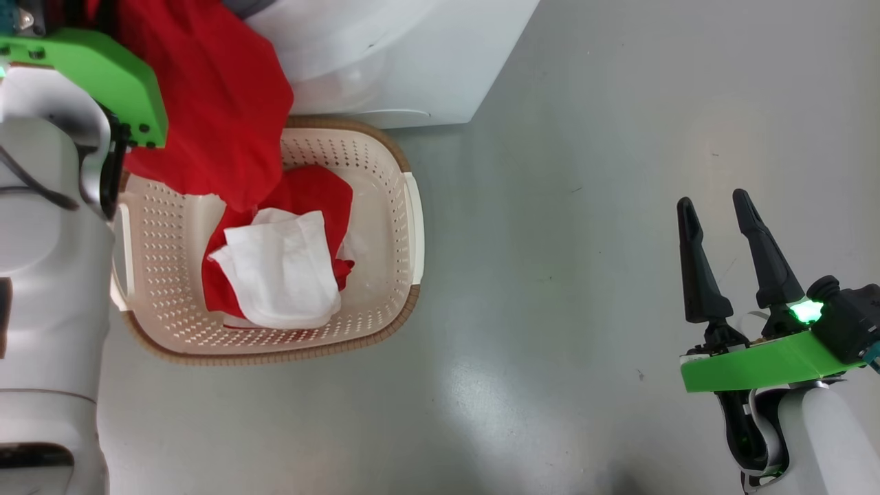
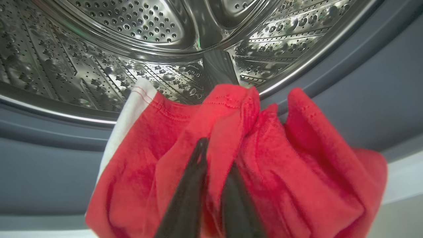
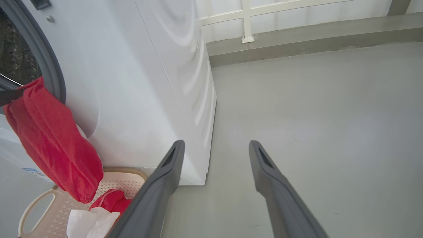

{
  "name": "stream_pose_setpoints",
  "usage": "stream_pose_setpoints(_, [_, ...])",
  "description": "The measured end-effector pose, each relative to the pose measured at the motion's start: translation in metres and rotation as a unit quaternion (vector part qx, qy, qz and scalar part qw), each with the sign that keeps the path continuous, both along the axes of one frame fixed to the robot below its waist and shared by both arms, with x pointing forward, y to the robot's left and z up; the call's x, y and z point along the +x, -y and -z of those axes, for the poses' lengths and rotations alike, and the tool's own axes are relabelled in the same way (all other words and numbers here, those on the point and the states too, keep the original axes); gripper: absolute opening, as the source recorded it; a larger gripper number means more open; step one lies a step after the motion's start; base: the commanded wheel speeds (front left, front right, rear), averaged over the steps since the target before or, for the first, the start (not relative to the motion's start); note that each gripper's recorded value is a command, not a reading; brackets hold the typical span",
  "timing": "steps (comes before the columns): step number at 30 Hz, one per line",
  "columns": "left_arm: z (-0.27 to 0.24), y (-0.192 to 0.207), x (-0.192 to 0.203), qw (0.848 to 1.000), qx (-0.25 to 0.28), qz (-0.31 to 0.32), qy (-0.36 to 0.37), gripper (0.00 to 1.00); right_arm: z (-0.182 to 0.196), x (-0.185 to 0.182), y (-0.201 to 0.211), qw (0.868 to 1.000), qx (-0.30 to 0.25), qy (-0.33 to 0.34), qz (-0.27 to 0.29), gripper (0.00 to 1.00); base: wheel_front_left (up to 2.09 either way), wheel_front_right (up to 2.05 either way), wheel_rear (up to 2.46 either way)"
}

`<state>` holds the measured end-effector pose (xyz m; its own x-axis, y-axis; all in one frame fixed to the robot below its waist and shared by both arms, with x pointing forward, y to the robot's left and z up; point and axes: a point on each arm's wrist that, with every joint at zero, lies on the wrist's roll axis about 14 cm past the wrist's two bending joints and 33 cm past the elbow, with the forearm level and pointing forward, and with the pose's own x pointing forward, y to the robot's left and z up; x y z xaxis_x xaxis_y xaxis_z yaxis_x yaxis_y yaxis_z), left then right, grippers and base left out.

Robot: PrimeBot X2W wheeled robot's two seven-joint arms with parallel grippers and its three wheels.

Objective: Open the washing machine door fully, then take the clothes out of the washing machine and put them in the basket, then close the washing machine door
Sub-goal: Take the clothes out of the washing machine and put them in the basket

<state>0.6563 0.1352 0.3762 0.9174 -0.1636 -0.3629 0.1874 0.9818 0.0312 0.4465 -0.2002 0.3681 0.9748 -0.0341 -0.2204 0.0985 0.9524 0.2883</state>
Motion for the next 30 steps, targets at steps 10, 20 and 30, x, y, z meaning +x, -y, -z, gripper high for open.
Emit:
stream_pose_setpoints(10, [-0.018, -0.005, 0.000, 0.998, -0.028, -0.014, 0.061, 0.00, -0.004, 0.002, -0.003, 1.000, 0.003, 0.006, -0.003, 1.00, 0.00, 0.00, 0.00])
stream_pose_setpoints(20, [-0.089, -0.018, -0.017, 0.973, -0.096, -0.065, 0.200, 0.00, -0.014, 0.005, -0.008, 1.000, 0.007, 0.021, -0.008, 1.00, 0.00, 0.00, 0.00])
stream_pose_setpoints(30, [-0.106, -0.037, -0.076, 0.953, -0.123, -0.105, 0.256, 0.00, -0.016, 0.007, -0.013, 1.000, 0.011, 0.024, -0.014, 1.00, 0.00, 0.00, 0.00])
